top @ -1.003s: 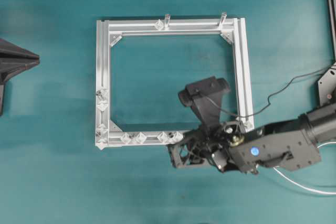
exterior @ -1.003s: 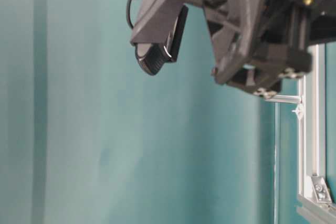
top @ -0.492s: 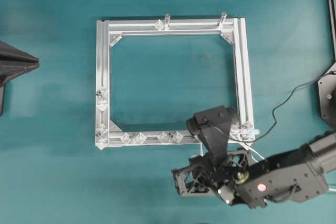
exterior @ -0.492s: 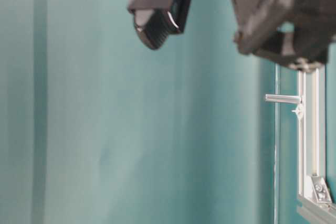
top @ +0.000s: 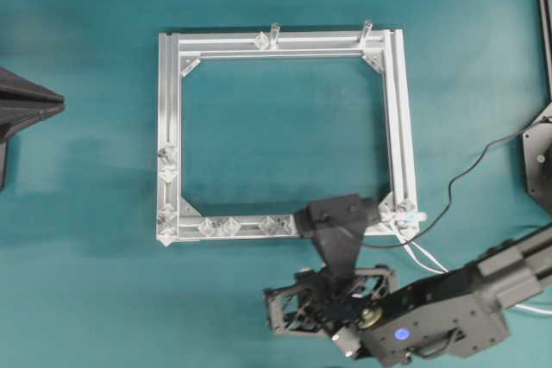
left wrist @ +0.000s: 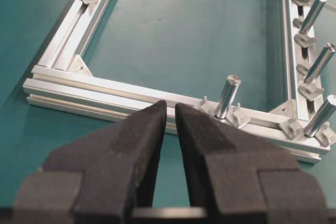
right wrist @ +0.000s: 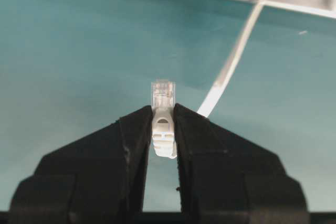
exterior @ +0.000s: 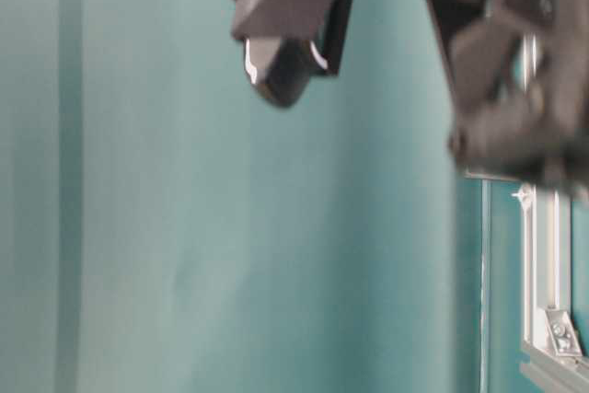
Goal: Move the cable alternately left and right between 8 closely spaced pins so it hooks onto each one.
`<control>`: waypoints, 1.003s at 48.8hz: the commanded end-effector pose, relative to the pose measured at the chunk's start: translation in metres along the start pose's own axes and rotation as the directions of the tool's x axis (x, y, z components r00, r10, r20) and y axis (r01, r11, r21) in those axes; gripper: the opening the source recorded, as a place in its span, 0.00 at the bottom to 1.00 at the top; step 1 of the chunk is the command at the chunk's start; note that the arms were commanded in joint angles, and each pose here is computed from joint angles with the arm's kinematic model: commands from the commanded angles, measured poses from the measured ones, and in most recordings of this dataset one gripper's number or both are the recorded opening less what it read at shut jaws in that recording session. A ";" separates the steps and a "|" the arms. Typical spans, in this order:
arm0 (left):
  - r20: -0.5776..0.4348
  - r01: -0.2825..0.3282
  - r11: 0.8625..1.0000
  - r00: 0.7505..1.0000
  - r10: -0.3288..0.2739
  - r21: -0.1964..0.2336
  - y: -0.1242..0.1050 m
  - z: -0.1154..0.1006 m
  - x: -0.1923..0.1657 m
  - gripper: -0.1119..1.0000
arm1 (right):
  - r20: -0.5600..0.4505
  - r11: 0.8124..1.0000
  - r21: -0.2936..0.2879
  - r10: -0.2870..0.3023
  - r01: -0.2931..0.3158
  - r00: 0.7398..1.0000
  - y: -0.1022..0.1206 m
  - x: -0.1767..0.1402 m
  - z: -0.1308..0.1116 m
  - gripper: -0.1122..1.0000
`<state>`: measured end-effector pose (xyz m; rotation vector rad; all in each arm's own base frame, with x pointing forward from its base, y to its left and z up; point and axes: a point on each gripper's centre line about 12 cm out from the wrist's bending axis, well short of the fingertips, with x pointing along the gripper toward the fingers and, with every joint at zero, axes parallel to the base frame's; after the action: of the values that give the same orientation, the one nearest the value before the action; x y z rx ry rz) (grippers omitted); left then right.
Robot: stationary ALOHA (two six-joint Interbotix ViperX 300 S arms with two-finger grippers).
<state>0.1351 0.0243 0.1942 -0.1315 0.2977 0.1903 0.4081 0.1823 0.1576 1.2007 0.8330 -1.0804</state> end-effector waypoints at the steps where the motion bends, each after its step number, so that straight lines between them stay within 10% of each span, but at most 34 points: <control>1: 0.009 0.003 1.000 1.000 -0.003 -0.007 -0.001 0.003 0.000 0.29 | -0.015 0.999 0.024 0.043 -0.043 0.999 0.018 -0.015 -0.003 0.24; 24: 0.009 0.003 1.000 1.000 -0.003 -0.007 -0.001 0.003 0.000 0.29 | 0.024 0.993 0.092 0.076 -0.078 0.997 0.072 -0.007 0.002 0.24; 49: 0.010 0.004 1.000 1.000 -0.004 -0.008 -0.001 0.004 0.000 0.29 | 0.066 0.993 0.112 0.036 -0.044 0.997 0.078 0.003 0.016 0.24</control>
<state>0.1351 0.0243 0.1946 -0.1312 0.2947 0.1903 0.4778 0.1729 0.1627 1.2349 0.7335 -1.1634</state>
